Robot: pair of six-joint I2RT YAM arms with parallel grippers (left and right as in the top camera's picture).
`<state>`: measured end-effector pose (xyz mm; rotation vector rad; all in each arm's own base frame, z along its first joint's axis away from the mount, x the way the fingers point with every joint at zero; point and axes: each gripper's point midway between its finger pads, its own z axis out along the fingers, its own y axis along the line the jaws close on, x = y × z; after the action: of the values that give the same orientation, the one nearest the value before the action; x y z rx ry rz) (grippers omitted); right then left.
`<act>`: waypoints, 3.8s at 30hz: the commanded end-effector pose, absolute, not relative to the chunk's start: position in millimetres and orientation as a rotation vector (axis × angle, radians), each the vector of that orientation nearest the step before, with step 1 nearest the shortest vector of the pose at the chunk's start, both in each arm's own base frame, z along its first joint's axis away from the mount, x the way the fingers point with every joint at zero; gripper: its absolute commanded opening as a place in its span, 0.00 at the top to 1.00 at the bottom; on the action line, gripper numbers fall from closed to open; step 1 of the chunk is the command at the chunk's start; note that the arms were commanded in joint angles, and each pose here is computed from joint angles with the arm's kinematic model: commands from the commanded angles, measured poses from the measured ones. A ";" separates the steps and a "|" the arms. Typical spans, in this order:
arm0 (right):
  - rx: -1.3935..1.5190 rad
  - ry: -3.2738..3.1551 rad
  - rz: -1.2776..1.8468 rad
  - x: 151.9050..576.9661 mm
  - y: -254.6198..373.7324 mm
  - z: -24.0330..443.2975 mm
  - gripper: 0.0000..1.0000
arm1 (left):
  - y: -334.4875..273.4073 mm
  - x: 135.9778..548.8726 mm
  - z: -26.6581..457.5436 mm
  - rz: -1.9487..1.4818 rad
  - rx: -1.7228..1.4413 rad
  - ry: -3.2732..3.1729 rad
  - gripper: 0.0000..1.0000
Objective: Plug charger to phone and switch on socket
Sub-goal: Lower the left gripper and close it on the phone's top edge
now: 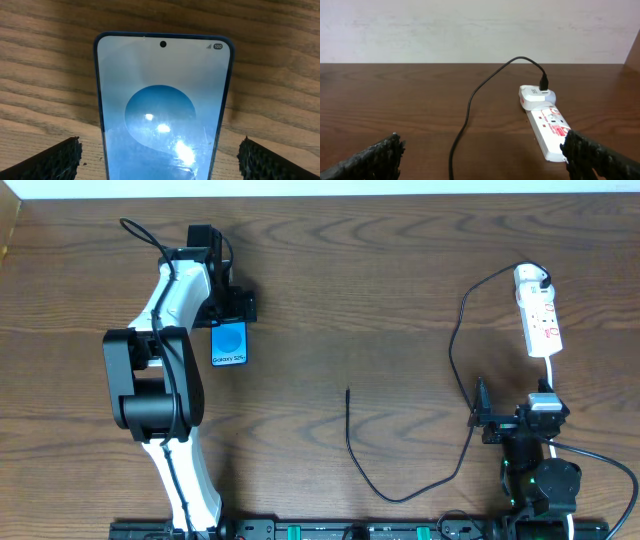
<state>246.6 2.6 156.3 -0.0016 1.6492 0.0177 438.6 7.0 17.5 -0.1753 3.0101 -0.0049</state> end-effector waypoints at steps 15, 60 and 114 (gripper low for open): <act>-0.009 1.650 0.002 246.4 1.2 155.7 0.01 | 9.8 428.3 -3.8 0.016 -0.204 3.035 0.00; -0.009 1.650 0.002 246.4 1.2 155.6 0.01 | 10.1 419.7 -13.9 0.022 -0.205 3.054 0.21; -0.009 1.650 0.002 246.4 1.2 155.7 0.01 | 10.3 432.7 48.4 0.012 -0.182 2.919 0.93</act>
<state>246.6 2.6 156.3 -0.0016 1.6492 0.0177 428.0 7.4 19.4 -0.1953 2.9824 -0.0031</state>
